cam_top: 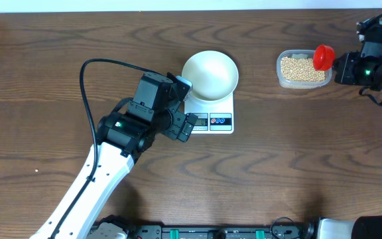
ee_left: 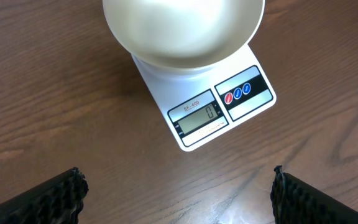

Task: Scoop item into bowl and weigh 50g on scale
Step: 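Dip the red scoop into the chickpea tub with the right gripper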

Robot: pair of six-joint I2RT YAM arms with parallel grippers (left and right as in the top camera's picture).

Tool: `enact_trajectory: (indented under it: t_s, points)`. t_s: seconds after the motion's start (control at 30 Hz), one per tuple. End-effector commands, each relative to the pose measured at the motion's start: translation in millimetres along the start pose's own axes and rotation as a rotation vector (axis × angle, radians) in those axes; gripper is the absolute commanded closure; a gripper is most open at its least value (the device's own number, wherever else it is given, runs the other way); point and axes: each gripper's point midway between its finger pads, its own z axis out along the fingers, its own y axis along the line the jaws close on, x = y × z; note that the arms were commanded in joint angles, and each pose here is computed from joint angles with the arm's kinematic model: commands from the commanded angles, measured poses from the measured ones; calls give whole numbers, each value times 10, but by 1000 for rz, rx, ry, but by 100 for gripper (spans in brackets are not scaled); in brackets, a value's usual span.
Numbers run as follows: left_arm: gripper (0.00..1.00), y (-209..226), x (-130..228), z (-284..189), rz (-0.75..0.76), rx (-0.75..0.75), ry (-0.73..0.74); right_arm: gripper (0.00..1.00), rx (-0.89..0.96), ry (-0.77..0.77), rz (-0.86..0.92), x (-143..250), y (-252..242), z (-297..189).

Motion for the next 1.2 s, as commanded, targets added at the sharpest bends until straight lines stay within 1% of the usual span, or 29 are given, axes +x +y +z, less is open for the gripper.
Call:
enact_trajectory:
  t_s: [0.0,0.4,0.57,0.6,0.67,0.9,0.97,1.17]
  points:
    - [3,2,11,1,7,3,1,99,-8,2,-11,16,9,-7]
    - [3,2,11,1,7,3,1,99,-7,7,-19,30,8,-7]
    - [3,2,11,1,7,3,1,99,40,15,-12,46,-74,-1]
    - [3,2,11,1,7,3,1,99,59,18,21,46,-114,15]
    - [3,2,11,1,7,3,1,99,60,22,29,44,-113,59]
    - [3,2,11,1,7,3,1,99,162,34,25,-104,-224,76]
    - [3,2,11,1,7,3,1,99,199,64,29,-132,-311,140]
    - [3,2,11,1,7,3,1,99,183,191,-82,-45,-386,669]
